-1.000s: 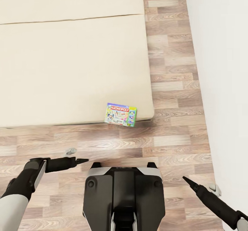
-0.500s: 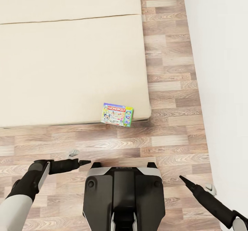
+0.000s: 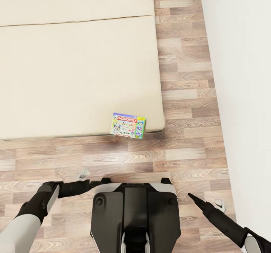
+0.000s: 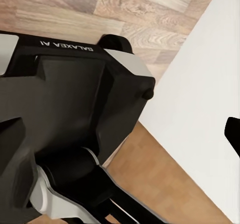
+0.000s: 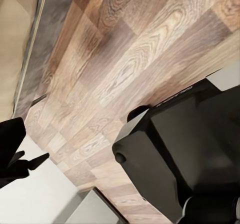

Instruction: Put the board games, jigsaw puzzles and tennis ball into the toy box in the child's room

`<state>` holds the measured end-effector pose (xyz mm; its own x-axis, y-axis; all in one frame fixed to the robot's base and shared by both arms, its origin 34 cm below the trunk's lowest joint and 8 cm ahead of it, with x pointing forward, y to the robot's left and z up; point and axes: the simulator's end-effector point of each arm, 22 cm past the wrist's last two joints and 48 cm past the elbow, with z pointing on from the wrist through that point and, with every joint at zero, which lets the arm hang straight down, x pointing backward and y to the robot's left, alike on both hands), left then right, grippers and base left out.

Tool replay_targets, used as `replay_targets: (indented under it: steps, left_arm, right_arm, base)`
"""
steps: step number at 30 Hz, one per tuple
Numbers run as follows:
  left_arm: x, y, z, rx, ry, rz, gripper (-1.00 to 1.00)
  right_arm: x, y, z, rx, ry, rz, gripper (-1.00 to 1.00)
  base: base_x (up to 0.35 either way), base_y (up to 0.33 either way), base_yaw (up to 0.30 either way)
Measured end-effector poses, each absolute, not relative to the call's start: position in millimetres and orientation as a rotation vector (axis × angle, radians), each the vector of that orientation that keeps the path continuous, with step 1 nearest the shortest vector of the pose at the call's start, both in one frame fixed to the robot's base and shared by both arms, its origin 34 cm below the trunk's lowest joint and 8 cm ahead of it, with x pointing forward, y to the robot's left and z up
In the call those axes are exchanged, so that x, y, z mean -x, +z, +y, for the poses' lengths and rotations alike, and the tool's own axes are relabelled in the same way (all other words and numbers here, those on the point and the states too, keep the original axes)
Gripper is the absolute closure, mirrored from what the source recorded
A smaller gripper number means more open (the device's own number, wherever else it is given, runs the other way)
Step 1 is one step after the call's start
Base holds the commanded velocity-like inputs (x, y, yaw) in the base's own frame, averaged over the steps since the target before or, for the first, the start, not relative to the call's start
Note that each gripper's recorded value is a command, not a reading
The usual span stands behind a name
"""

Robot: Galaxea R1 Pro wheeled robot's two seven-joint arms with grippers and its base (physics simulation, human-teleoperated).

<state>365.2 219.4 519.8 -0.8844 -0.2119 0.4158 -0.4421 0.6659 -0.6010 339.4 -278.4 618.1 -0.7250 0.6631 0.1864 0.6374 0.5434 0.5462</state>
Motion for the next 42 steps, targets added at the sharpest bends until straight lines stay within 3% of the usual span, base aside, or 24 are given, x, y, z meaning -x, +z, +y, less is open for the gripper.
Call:
replay_targets:
  steps: [42]
  left_arm:
    - [-401.2,491.1,210.4,-0.667,1.161,-2.583,-1.00]
  right_arm:
    - [-423.8,643.9,-250.1,-0.935,1.262,2.475,-1.00]
  base:
    - [0.000,0.000,0.000]
